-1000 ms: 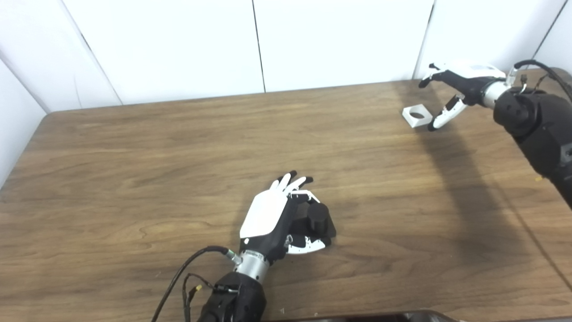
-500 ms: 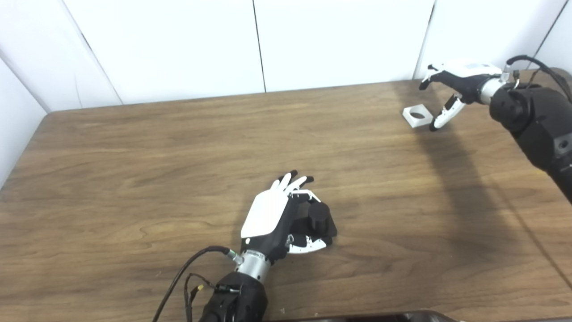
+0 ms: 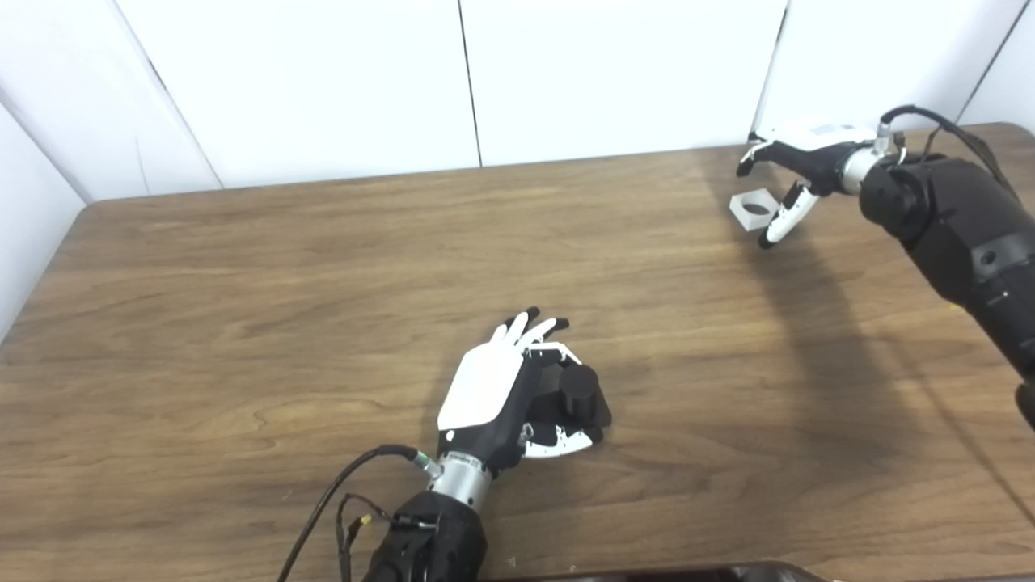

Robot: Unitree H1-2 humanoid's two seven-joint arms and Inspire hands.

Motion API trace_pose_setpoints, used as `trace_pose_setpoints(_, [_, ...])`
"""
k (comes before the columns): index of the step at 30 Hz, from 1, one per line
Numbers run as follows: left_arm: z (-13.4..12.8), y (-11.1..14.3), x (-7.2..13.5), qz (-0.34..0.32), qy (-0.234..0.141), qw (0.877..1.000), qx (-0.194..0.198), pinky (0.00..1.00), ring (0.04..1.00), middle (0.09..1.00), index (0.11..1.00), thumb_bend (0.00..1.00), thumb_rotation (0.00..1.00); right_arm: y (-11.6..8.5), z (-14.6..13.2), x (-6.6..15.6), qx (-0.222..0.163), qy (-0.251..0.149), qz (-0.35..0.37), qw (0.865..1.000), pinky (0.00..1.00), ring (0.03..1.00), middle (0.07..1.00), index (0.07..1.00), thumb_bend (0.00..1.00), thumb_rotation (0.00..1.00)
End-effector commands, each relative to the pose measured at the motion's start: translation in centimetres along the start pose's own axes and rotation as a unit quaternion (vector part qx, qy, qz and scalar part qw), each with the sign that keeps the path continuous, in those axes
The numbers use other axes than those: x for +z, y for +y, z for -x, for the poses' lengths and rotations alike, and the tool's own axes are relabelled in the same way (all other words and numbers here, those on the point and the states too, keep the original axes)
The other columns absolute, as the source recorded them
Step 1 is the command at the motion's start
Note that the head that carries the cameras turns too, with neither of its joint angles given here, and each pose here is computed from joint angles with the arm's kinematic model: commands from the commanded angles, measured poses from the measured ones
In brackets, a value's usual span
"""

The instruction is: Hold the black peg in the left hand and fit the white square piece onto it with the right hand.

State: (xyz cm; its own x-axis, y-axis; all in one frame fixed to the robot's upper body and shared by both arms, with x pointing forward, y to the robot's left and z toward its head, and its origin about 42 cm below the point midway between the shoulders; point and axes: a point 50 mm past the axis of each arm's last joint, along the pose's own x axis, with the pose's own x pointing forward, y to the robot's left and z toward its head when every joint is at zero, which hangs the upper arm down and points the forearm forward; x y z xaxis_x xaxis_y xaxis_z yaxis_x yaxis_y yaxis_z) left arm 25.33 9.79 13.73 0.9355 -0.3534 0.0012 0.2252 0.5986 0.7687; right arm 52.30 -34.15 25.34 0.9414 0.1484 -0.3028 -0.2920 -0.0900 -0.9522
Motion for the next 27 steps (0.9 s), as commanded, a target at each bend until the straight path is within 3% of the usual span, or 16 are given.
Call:
trace_pose_setpoints(1, [0.2,-1.0,-1.2,-0.019,0.027,0.999,-0.026,1.00,1.000,0.911,0.491,0.52,0.07,-4.3,-0.2,0.2,-0.041,-0.004,0.017,0.999,1.00,1.000,0.998,0.810,0.86,0.27])
trace_pose_setpoints(27, [1.0,-0.7,-1.7,-0.016,0.026,0.999,-0.021,1.00,1.000,0.908,0.491,0.52,0.07,-3.7,-1.9,0.7,-0.025,0.019,0.020,0.999,1.00,1.000,0.995,0.815,0.85,0.27])
